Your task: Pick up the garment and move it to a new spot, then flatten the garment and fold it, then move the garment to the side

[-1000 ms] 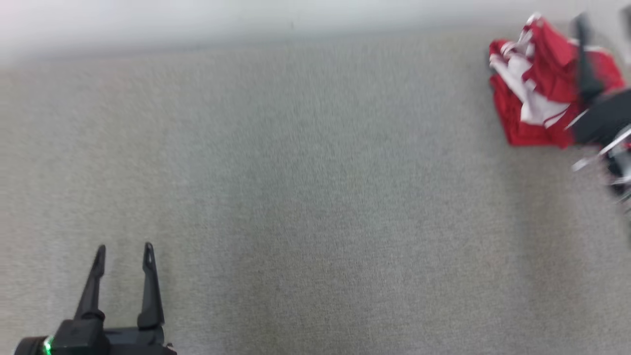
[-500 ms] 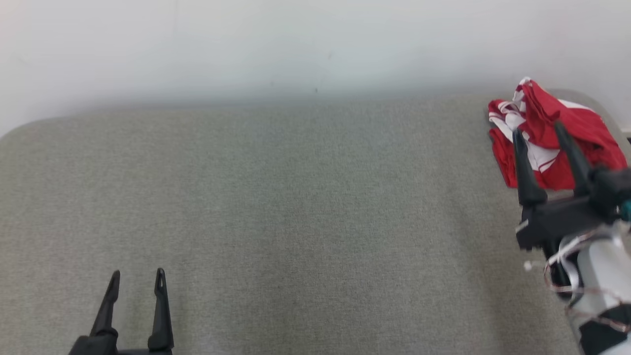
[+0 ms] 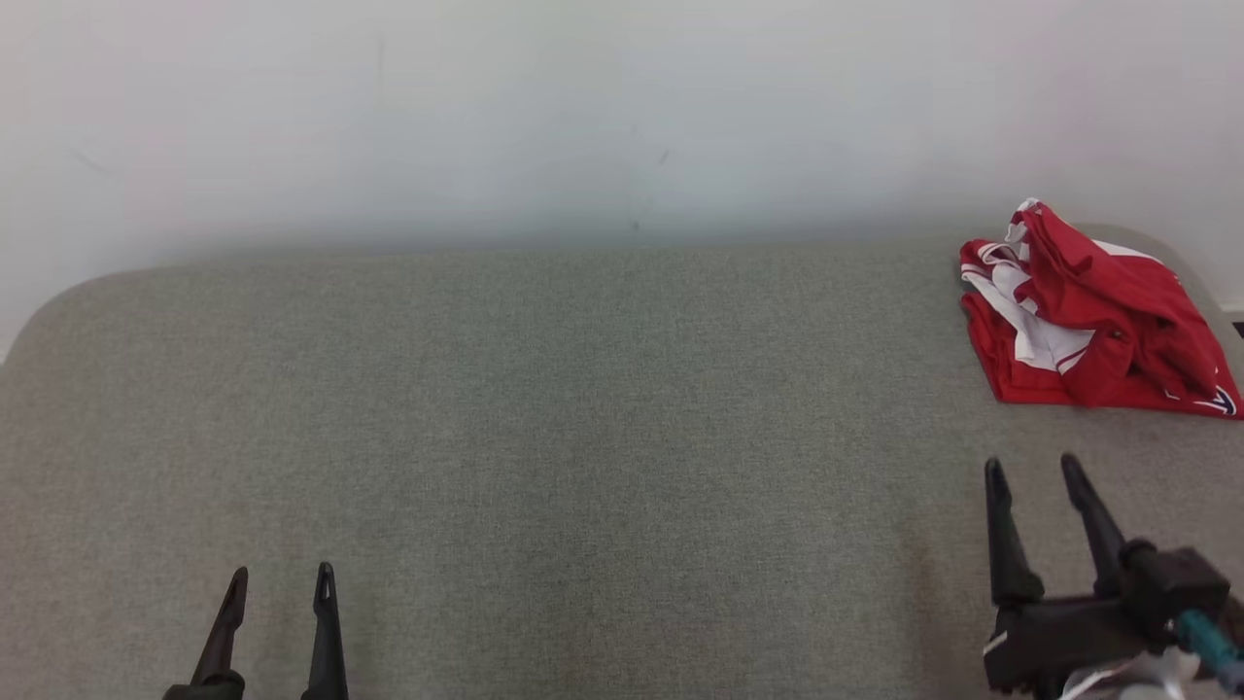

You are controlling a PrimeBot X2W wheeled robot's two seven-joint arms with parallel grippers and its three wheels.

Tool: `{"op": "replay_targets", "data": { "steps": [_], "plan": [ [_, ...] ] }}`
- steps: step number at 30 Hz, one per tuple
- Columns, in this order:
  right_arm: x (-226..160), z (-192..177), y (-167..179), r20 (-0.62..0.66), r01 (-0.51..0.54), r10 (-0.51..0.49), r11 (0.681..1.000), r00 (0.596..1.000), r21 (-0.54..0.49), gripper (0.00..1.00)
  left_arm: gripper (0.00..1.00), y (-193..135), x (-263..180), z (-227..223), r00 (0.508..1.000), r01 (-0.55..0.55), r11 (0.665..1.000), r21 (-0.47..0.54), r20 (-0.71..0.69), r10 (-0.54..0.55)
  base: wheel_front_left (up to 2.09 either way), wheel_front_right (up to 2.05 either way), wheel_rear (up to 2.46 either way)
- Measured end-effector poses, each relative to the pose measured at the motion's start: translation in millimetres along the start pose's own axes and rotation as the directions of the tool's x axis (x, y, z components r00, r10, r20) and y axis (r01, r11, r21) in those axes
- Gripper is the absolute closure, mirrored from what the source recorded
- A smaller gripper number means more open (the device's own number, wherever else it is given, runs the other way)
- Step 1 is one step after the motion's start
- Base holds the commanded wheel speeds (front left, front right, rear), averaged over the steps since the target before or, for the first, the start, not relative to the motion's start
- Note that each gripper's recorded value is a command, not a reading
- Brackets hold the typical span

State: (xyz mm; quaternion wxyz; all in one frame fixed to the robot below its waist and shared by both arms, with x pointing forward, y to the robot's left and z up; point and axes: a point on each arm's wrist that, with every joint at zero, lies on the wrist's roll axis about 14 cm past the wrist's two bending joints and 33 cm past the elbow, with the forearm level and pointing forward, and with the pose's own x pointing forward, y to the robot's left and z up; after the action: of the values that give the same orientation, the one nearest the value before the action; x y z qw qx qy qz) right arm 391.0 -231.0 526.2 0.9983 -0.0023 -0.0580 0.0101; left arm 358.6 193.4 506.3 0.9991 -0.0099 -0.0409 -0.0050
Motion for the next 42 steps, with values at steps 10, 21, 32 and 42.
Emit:
{"op": "replay_targets", "data": {
  "steps": [10, 21, 32, 42],
  "plan": [
    [-38, -19, 15, -0.049, 0.021, -0.020, 0.999, 0.999, 0.025, 0.00, 0.00, 5, -6, 5, 1.000, -0.014, 1.000, 0.017, 0.013, 0.013, 0.00, 0.00, 0.00],
    [-44, -18, 44, -0.042, -0.040, 0.043, 0.998, 0.998, 0.054, 0.00, 0.00, 14, -14, 6, 0.999, -0.046, 0.998, 0.041, 0.015, 0.045, 0.00, 0.00, 0.00],
    [-43, -26, 49, -0.066, -0.052, 0.055, 0.998, 0.996, 0.046, 0.00, 0.00, 22, -19, 0, 0.997, -0.072, 0.996, 0.046, -0.005, 0.072, 0.00, 0.00, 0.00],
    [-43, -26, 47, -0.069, -0.050, 0.053, 0.998, 0.996, 0.035, 0.00, 0.00, 21, -21, -4, 0.998, -0.066, 0.997, 0.046, -0.017, 0.067, 0.00, 0.00, 0.00]
  ]
}}
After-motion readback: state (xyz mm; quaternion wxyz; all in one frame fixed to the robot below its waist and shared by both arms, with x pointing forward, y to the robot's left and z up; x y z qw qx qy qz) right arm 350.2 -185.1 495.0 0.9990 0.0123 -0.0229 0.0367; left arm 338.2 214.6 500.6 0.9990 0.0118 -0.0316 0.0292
